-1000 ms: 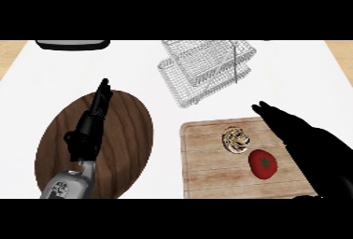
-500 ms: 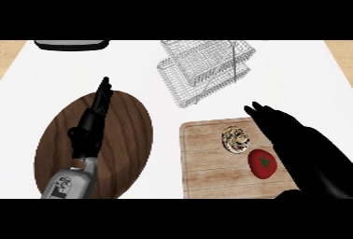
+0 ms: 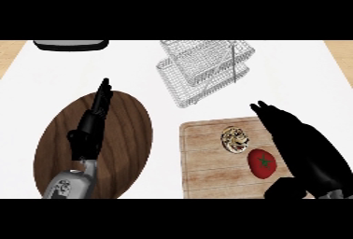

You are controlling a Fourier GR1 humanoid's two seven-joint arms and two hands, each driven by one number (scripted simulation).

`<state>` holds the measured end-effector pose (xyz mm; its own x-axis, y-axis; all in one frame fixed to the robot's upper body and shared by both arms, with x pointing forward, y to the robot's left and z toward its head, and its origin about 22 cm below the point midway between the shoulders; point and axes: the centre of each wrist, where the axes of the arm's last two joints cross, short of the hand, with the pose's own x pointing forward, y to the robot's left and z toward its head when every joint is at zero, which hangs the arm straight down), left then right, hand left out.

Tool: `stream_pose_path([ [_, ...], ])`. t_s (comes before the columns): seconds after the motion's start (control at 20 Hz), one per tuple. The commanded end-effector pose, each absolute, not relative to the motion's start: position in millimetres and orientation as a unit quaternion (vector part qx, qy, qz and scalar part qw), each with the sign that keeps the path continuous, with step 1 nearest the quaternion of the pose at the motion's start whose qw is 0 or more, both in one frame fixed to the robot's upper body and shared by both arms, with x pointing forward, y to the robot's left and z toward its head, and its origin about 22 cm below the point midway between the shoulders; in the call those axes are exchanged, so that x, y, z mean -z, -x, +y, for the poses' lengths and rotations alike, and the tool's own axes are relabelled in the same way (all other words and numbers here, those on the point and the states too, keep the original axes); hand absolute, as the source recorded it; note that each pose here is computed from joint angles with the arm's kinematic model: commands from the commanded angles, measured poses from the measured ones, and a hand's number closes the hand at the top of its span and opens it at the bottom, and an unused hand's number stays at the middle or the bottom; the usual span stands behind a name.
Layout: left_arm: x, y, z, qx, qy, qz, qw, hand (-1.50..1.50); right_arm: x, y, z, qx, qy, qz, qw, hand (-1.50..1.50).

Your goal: Pick the cupcake from the cutting board and place it in the tiered basket

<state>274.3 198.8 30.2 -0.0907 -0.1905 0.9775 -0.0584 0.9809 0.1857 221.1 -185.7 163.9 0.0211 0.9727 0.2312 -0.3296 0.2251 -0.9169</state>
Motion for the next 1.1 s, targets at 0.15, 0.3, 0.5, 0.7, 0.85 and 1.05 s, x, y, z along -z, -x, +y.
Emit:
stream_pose_path([
  [0.15,-36,-271,207,0.052,-0.089,-0.741,0.664,0.00,-144,-231,-177,-0.511,0.343,-0.439,0.655,-1.50],
  [0.3,-30,-255,214,0.055,-0.081,-0.739,0.667,0.00,-141,-223,-184,-0.523,0.337,-0.445,0.644,-1.50],
  [0.5,-38,-285,200,0.051,-0.078,-0.740,0.667,0.00,-124,-228,-181,-0.513,0.328,-0.457,0.648,-1.50],
  [0.7,-41,-276,210,0.047,-0.086,-0.736,0.670,0.00,-111,-221,-199,-0.524,0.323,-0.448,0.648,-1.50],
  [0.85,-40,-272,199,0.056,-0.085,-0.739,0.666,0.00,-123,-256,-172,-0.521,0.308,-0.456,0.653,-1.50],
  [1.05,-39,-250,183,0.056,-0.076,-0.737,0.670,0.00,-133,-254,-187,-0.524,0.312,-0.445,0.656,-1.50],
])
